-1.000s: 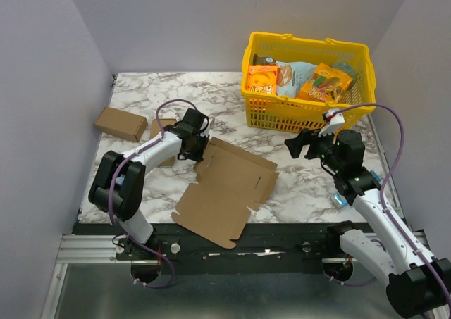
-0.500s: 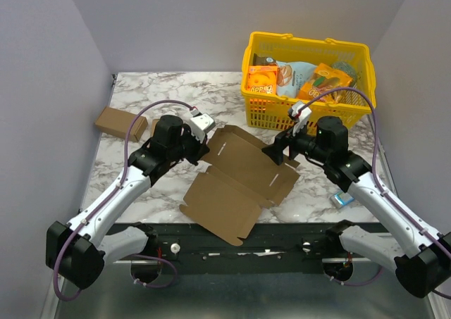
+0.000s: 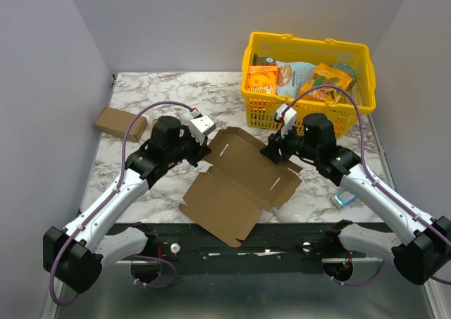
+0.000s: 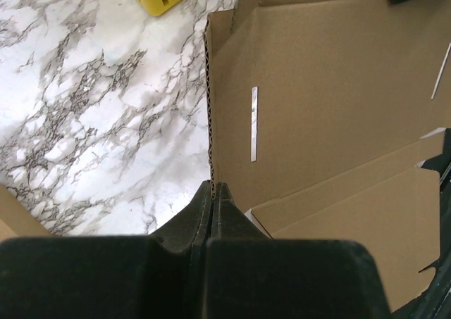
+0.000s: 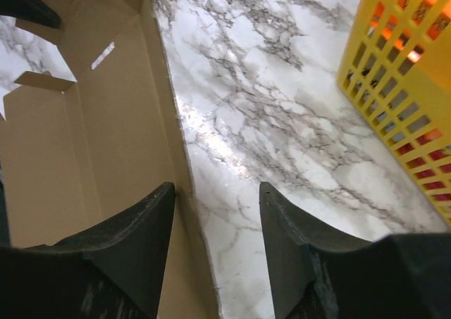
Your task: Fold the paper box
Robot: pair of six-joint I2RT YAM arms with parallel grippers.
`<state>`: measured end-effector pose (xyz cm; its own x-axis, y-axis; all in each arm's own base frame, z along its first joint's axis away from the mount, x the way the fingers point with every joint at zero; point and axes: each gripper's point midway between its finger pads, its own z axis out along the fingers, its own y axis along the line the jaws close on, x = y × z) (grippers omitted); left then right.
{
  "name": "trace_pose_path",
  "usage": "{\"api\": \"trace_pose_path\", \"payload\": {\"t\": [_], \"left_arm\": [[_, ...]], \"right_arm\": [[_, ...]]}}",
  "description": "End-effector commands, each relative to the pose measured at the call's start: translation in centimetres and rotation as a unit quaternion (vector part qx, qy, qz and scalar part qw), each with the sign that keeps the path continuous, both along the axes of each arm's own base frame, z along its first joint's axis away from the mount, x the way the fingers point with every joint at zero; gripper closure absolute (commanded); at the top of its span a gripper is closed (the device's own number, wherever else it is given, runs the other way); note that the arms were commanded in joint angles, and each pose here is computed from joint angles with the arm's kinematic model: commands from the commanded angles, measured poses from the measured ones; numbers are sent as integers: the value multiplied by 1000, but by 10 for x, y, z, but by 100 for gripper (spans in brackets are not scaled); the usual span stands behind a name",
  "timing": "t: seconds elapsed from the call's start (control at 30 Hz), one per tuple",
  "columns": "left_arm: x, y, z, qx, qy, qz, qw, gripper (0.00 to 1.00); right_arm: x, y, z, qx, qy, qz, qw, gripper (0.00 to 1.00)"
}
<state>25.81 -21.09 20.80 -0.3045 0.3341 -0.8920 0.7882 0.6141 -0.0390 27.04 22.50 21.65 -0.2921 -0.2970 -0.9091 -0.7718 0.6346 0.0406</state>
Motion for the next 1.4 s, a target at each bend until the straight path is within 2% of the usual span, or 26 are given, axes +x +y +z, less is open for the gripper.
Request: {"api": "trace_pose_path", "payload": {"t": [0.0,0.1,0.13,0.23,0.3,0.33,0.37,0.47,0.53,0.6,0.67,0.7,0.8,0.83,0.87,0.9,0.93,1.0,1.17,1.37], "left_arm": [[-3,-3,5,-8,-13,-14,1000,100],[0,-2,2,-6,-8,-3,1000,100],[1,-2,2,-5,-6,4,1000,100],[5,-3,-2,-11,11,17,1000,100],[11,-2,-6,-7,22,37,999,60],[13,1,-10,0,30,49,998,43],[18,4,-7,3,29,66,997,22],[36,30,-9,27,16,162,986,9],[46,53,-3,35,-1,235,971,9],[46,65,2,3,13,300,954,9],[39,63,-4,-21,36,311,950,10],[34,59,-1,-53,50,321,944,10],[15,43,-24,-90,87,309,943,14],[13,32,-25,-127,100,303,939,16],[2,15,-34,-142,121,277,942,19],[-8,10,-63,-134,151,270,941,21],[-8,-4,-62,-167,157,258,939,24],[-23,-20,-91,-155,182,235,942,34],[-25,-40,-111,-165,186,210,945,49],[-38,-45,-166,-139,231,200,942,70]], "right_arm": [[-1,4,4,-18,-13,3,1000,50],[-3,7,0,-25,-13,6,1000,66],[-3,8,-1,-28,-15,6,999,74],[-3,11,-7,-42,-16,4,999,87],[2,8,-15,-65,-19,-13,998,94],[4,6,-18,-78,-19,-23,997,99],[12,-3,-22,-100,-24,-51,993,99],[26,-22,-33,-158,-41,-112,980,99],[30,-26,-40,-187,-46,-132,973,99],[35,-30,-40,-211,-60,-156,963,99],[40,-35,-42,-238,-71,-177,952,99],[41,-31,-39,-243,-80,-180,950,99],[48,-33,-37,-273,-101,-211,933,99],[49,-30,-37,-275,-106,-216,931,99],[51,-33,-36,-283,-112,-230,924,99],[51,-29,-40,-290,-114,-230,922,99],[53,-27,-40,-291,-118,-236,920,99],[54,-26,-44,-305,-124,-244,912,99],[56,-28,-48,-311,-135,-282,897,99],[50,-13,-41,-284,-138,-279,907,99]]}}
